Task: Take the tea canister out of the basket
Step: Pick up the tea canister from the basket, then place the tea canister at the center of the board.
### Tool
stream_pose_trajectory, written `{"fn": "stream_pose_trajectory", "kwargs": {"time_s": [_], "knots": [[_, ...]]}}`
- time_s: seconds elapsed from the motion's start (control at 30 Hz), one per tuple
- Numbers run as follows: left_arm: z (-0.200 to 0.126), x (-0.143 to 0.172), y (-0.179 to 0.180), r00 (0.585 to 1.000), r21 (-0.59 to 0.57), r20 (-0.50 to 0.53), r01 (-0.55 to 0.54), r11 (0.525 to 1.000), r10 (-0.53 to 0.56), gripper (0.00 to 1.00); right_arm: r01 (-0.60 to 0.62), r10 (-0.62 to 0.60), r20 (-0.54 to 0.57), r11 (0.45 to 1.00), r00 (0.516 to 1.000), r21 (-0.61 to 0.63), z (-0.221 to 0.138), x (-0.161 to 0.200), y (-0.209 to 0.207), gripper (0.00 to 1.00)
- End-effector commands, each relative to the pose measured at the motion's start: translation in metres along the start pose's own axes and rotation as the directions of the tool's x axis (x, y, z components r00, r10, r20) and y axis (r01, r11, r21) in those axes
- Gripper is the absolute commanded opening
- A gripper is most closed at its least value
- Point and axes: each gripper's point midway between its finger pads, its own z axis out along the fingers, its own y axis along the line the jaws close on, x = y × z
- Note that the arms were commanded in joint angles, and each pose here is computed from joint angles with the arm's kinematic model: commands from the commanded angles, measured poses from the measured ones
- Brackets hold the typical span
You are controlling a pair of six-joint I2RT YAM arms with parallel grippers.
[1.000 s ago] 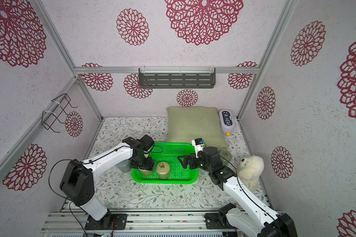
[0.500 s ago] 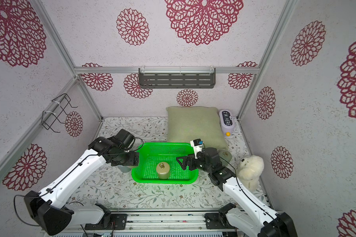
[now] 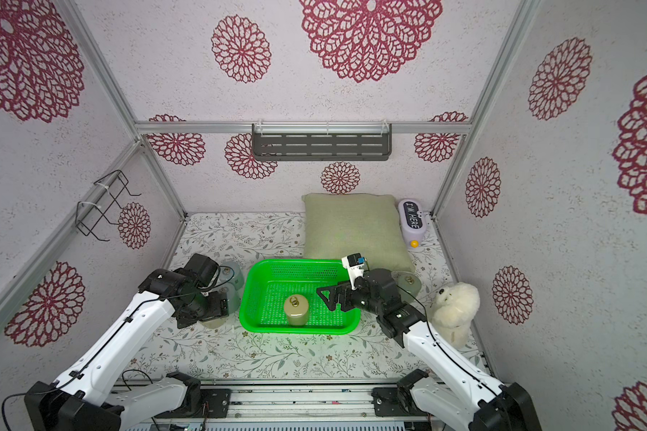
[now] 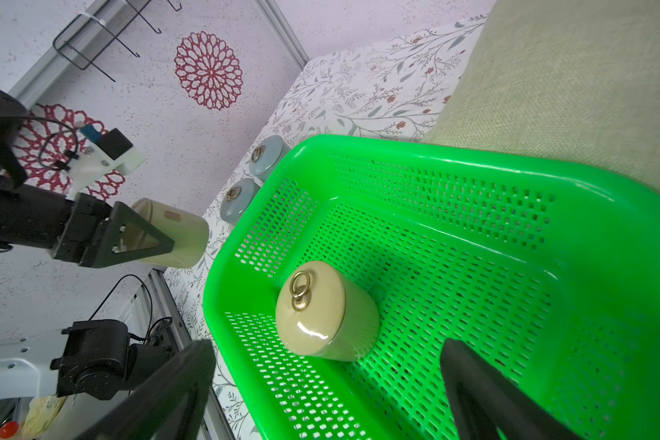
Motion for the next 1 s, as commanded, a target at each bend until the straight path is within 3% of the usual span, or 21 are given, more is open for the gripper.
{"fn": "stream_pose_trajectory", "kwargs": {"time_s": [0.0, 0.23, 0.97], "knots": [[0.004, -0.015, -0.014, 0.998, 0.074, 0.048, 0.040, 0.996, -0.044, 0.72, 0.034, -0.033, 0.037, 0.998, 0.999, -0.052, -0.002, -0.012, 0.016, 0.99], [0.033, -0.013, -0.020, 0.999, 0.066, -0.008, 0.039, 0.997, -0.038, 0.72, 0.045, -0.044, 0.007, 0.996, 0.999, -0.078, 0.004, -0.004, 0.027, 0.99], [0.074, -0.015, -0.027, 0.994, 0.035, -0.104, 0.041, 0.999, -0.037, 0.73, 0.108, -0.118, -0.068, 0.985, 0.991, -0.131, 0.031, 0.016, 0.061, 0.99]]}}
